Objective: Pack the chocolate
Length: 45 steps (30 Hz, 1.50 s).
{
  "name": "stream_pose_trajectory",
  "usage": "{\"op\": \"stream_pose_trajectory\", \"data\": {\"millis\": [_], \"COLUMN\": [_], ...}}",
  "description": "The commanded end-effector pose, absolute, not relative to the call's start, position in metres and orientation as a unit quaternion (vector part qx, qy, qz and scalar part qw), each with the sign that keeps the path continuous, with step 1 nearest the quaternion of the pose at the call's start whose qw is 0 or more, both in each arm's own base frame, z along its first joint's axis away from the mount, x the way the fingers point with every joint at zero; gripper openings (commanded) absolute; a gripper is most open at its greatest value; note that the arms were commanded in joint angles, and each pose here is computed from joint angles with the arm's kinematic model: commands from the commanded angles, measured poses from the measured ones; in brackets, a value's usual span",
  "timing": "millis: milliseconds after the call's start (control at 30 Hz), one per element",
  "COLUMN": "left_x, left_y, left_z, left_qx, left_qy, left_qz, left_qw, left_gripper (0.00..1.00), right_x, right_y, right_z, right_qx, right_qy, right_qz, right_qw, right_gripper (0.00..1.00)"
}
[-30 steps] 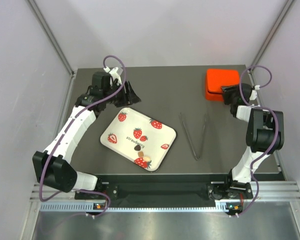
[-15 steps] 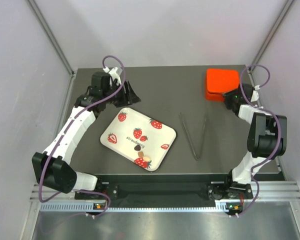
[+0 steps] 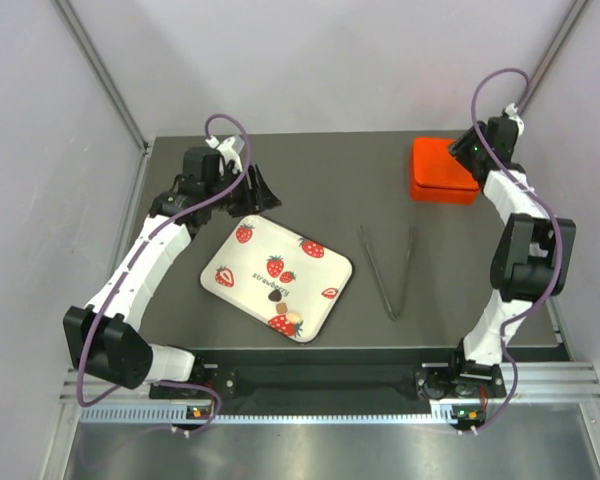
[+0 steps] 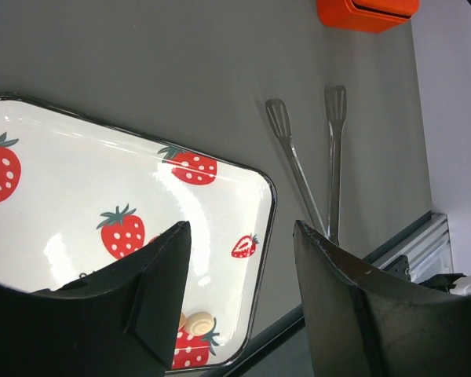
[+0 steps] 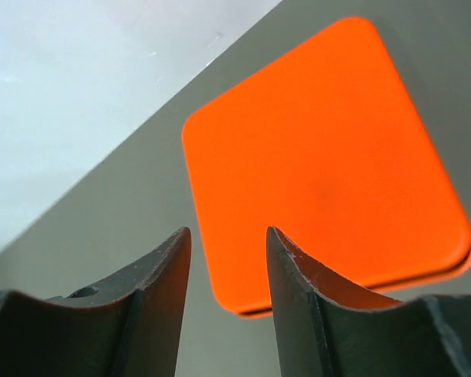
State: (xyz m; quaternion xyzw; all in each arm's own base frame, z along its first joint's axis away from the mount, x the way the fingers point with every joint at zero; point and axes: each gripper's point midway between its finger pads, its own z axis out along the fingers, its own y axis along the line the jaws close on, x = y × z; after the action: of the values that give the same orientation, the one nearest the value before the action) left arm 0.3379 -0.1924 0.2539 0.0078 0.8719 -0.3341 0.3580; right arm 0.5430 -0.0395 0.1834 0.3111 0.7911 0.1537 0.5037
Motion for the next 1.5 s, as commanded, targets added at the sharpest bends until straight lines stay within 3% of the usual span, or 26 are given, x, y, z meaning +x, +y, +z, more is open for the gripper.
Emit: {"op": "stream_pose_trajectory", "data": {"millis": [0, 333, 1000, 1300, 1467], "left_x": [0.341, 0.342, 0.343, 0.342, 0.343], "left_y": [-0.194, -0.191, -0.19, -0.189, -0.19], "left_z": [0.26, 0.252, 0.249, 0.247, 0.247], "left_qx": [0.013, 0.009, 0.008, 0.006, 0.005], "left_qy": [0.863, 0.868, 0.87, 0.872, 0.871], "left_qz": [-0.336, -0.326, -0.322, -0.318, -0.321], "left_qw": [0.376, 0.374, 0.374, 0.372, 0.372], "left_gripper": [0.6, 0.6, 0.6, 0.6, 0.6], "right_x": [0.551, 0.513, 0.501, 0.508, 0.519], "right_y": [-0.037, -0.075, -0.075, -0.08, -0.069], "right_z": [0.15, 0.111, 0.099, 0.161, 0.181], "right_qx": [0.242, 0.225, 0.212, 0.219, 0.215], "right_qy": [0.839, 0.887, 0.9, 0.875, 0.867], "right_qz": [0.121, -0.018, -0.023, -0.029, 0.003], "right_qw": [0.473, 0.402, 0.381, 0.432, 0.45], "right_gripper": [0.44, 0.43, 0.43, 0.29, 0.14]}}
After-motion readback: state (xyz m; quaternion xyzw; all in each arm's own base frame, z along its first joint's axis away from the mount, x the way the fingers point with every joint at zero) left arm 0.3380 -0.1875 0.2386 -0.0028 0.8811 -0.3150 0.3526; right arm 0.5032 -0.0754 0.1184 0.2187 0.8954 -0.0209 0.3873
